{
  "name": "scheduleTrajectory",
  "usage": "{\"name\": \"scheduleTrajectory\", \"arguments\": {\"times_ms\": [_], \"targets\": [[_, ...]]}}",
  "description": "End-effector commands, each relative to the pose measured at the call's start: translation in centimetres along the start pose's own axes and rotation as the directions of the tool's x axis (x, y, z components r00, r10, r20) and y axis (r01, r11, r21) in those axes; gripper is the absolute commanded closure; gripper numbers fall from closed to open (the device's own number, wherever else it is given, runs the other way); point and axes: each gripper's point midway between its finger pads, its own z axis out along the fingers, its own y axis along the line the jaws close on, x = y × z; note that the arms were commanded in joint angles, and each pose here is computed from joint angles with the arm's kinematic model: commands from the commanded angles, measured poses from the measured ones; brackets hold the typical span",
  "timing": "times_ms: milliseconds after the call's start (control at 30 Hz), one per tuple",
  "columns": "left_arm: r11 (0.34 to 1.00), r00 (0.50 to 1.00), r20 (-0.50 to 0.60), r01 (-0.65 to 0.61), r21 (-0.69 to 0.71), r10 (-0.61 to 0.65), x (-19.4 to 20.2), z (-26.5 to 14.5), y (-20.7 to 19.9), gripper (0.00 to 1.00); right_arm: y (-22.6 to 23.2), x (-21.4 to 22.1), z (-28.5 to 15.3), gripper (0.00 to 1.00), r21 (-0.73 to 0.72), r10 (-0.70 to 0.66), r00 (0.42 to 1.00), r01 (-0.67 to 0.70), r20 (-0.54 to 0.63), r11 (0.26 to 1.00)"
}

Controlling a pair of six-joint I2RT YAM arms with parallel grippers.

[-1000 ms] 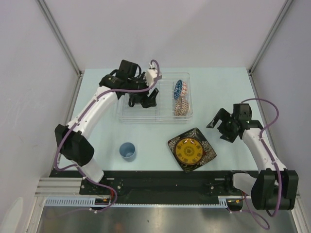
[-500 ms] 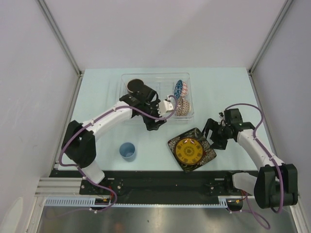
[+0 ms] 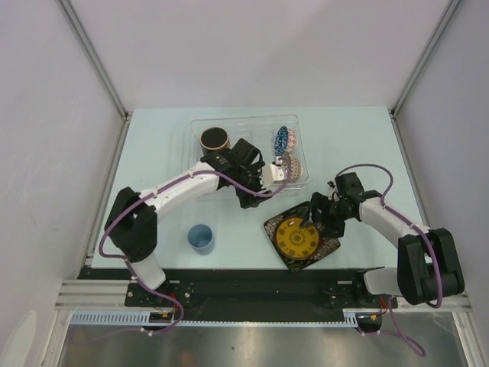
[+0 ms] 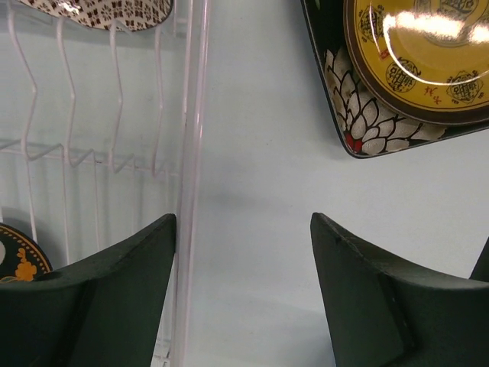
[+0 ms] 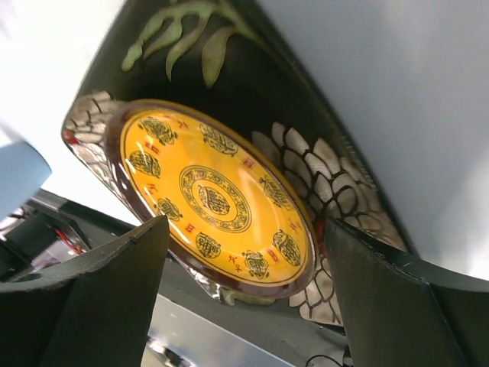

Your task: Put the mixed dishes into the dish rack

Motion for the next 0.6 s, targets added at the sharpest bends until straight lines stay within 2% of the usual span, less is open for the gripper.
{"name": "scheduleTrajectory", "arguments": {"times_ms": [0, 100, 200, 233, 300, 333, 433, 567], "targets": [[0.997, 0.990, 0.130, -0.045, -0.057, 0.052, -5.3, -3.7, 0.6, 0.25, -0.1, 0.2, 0.6, 0.14, 0.011, -0.025, 0.999, 0.025, 0.019, 1.000], [0.994, 0.982, 0.176, -0.051, -0.095, 0.067, -7.6, -6.8, 1.2, 0.25, -0.3, 0.7, 0.9, 0.14, 0.016, -0.022, 1.000, 0.022, 0.014, 1.000], [0.997, 0.978, 0.198, -0.058, -0.049, 0.067, -7.7, -7.9, -0.6, 0.25, -0.7, 1.5, 1.2, 0.14, 0.019, -0.016, 1.000, 0.016, 0.003, 1.000], [0.995, 0.984, 0.144, -0.098, -0.038, 0.102, -6.0, -6.7, -1.9, 0.25, -1.0, 1.8, 1.3, 0.15, 0.027, -0.015, 1.000, 0.015, -0.002, 1.000], [0.985, 0.980, 0.106, -0.165, -0.051, 0.170, -4.4, -6.3, -2.7, 0.25, -1.1, 1.8, 1.3, 0.16, 0.030, -0.017, 1.000, 0.016, 0.008, 0.999], [0.985, 0.983, 0.068, -0.172, -0.023, 0.173, -2.6, -5.3, -3.7, 0.24, -1.3, 1.9, 1.3, 0.16, 0.033, -0.012, 1.000, 0.012, 0.009, 0.999], [0.985, 0.985, 0.019, -0.173, 0.019, 0.173, -0.4, -3.7, -4.7, 0.25, -1.3, 1.9, 1.3, 0.17, 0.037, 0.001, 1.000, -0.002, 0.018, 0.999], [0.982, 0.982, 0.007, -0.188, 0.023, 0.187, 0.2, -1.3, -4.4, 0.25, -1.8, 2.4, 1.6, 0.19, 0.059, 0.005, 1.000, -0.006, 0.012, 0.998]]}}
